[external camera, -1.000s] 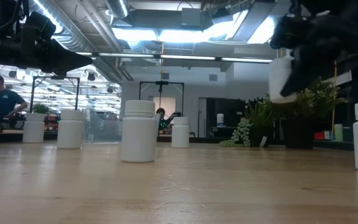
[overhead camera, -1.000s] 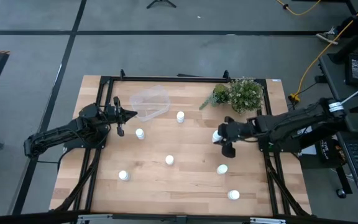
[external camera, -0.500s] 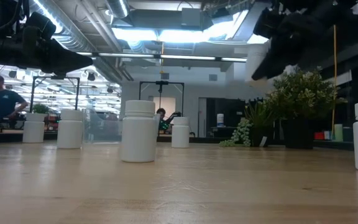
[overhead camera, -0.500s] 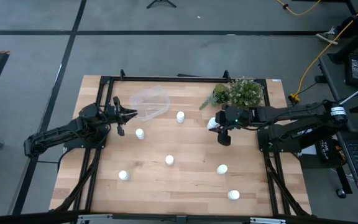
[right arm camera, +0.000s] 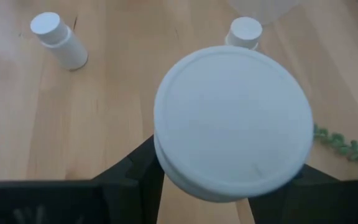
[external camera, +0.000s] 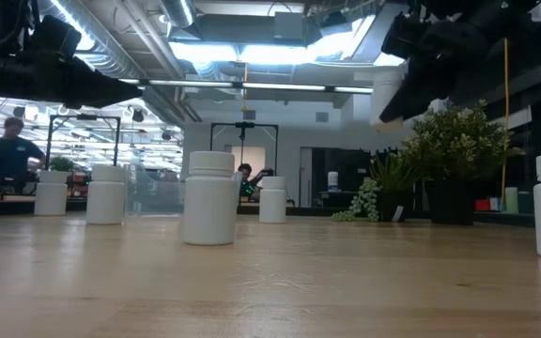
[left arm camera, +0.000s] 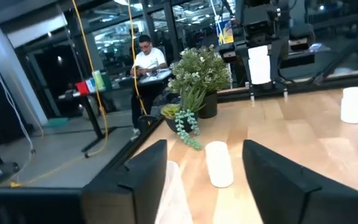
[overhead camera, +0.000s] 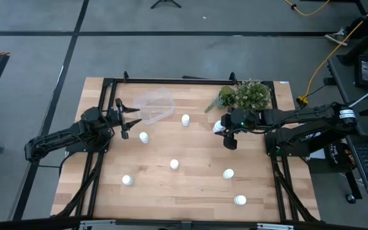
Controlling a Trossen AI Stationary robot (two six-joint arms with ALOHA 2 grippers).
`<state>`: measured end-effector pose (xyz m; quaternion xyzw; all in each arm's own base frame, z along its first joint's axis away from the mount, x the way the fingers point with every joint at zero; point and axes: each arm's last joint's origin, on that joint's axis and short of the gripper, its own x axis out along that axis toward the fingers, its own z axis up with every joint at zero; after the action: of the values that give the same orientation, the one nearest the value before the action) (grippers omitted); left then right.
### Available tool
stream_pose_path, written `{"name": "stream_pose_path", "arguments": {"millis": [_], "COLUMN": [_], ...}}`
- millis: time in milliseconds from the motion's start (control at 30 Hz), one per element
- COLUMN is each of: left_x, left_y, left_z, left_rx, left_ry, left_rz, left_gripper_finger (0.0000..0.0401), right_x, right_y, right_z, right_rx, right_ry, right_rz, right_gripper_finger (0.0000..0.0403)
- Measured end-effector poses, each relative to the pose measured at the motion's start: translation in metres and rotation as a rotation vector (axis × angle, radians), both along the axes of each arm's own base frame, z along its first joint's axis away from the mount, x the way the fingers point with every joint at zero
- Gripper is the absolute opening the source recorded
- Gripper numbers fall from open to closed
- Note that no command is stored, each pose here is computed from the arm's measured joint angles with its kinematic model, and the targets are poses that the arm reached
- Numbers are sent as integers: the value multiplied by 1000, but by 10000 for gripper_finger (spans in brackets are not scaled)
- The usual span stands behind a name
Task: Pick and place pill bottles into a basket
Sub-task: Put the white medicine bottle into the transparent bin
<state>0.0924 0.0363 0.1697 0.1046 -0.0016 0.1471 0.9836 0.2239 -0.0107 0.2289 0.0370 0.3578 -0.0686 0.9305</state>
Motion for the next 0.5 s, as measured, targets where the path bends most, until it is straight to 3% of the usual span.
{"name": "stream_pose_path", "arguments": {"millis": [133,267,500], "left_x": [0,-1,3], "left_y": [1,2,4], "left_z": [0,-1,-1], "left_rx": [-46,-199,-230], "left_ry": [-15,-56,-12], "left_rz": [30,80,85], "left_gripper_finger": [235,240,240], "right_x": [0,1,7], "right_y": [0,0,0], "right_z": [0,1,4], "right_rx": [-1,-8,-22], "right_ry": [-6,-18,-77], "right_rz": [0,7,16], "right_gripper_finger": [167,167,167]}}
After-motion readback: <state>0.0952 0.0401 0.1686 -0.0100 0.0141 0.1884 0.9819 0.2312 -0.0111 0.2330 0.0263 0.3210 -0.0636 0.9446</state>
